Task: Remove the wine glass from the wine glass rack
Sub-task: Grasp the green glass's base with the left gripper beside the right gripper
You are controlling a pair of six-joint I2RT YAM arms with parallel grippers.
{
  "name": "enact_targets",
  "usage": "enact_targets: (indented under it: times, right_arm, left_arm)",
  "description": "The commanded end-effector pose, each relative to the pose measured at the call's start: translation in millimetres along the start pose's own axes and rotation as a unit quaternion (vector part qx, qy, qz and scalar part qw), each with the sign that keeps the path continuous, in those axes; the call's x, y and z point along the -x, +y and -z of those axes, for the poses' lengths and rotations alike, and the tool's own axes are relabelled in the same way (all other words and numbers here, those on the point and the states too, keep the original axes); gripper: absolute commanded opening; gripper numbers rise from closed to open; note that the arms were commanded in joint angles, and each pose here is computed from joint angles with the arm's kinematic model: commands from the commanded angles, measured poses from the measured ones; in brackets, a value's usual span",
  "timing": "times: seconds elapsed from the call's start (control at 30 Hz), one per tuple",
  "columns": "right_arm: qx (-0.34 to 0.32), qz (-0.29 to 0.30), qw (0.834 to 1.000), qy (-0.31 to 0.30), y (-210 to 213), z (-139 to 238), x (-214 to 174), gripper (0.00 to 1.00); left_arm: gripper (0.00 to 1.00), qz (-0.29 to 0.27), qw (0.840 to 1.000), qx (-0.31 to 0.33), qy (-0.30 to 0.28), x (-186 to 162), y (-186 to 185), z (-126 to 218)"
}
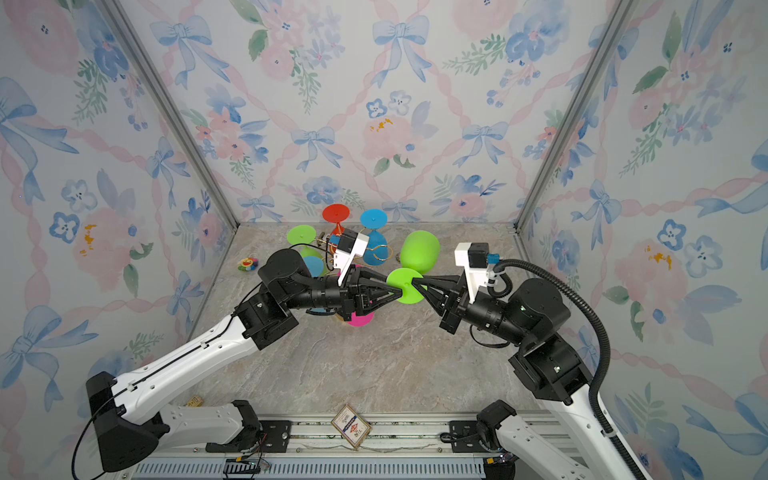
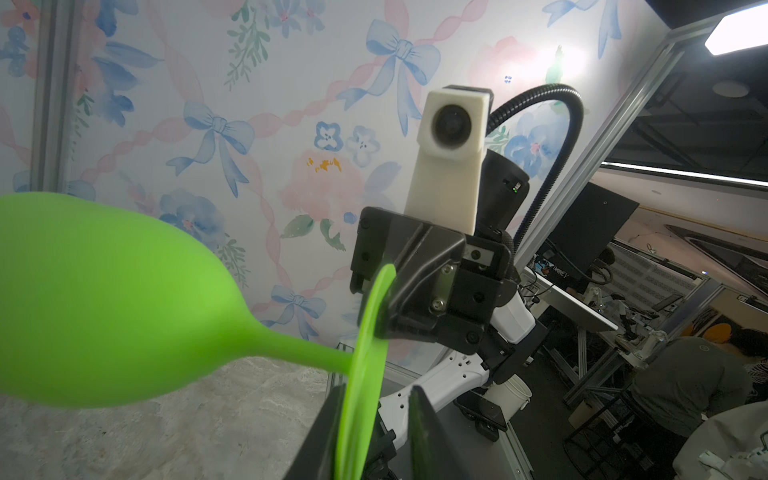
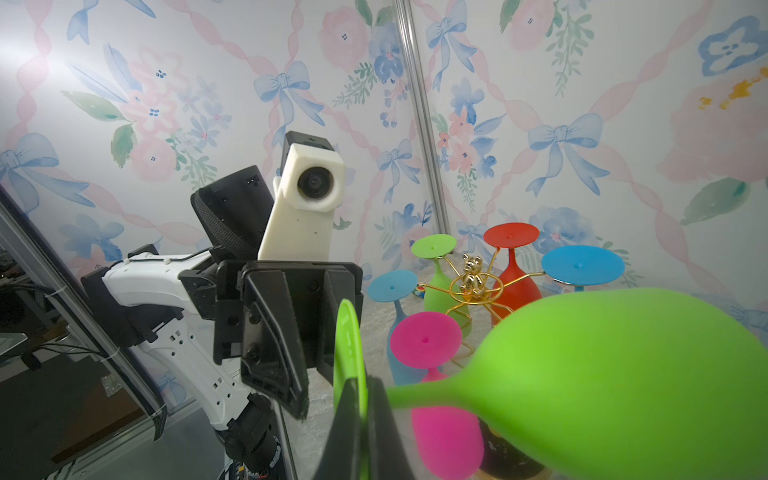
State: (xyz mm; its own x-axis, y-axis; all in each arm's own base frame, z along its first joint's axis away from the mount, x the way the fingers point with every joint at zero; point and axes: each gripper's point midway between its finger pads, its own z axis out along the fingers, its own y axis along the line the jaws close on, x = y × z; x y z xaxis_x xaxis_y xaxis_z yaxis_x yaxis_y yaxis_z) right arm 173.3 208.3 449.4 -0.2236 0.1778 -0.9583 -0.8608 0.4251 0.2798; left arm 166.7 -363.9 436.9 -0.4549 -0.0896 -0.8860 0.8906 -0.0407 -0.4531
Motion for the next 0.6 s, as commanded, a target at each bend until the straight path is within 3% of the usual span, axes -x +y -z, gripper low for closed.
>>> enact_targets:
  times: [0.0, 0.23, 0.4, 0.57]
  right_arm:
    - [0.004, -0.004, 1.0, -0.017, 1.1, -0.1, 7.2, 0.0]
    - [0.004, -0.013, 1.0, -0.02, 1.6, 3.2, 7.1, 0.02]
    - [0.002, -0.017, 1.0, -0.018, 0.2, 3.1, 5.5, 0.08]
    - [0.004, -0.025, 0.999, -0.019, 0.6, 2.9, 5.5, 0.31]
  left_arm:
    - [0.2, -0.008, 1.0, -0.028, -0.001, 0.6, -11.4, 3.9]
    - [0.0, -0.004, 1.0, -0.028, -0.008, 1.0, -7.2, 7.3]
    - [0.0, -0.006, 1.0, -0.026, -0.01, 1.6, -6.3, 7.5]
    - [0.0, -0.01, 1.0, -0.026, -0.012, 3.6, -6.1, 8.1]
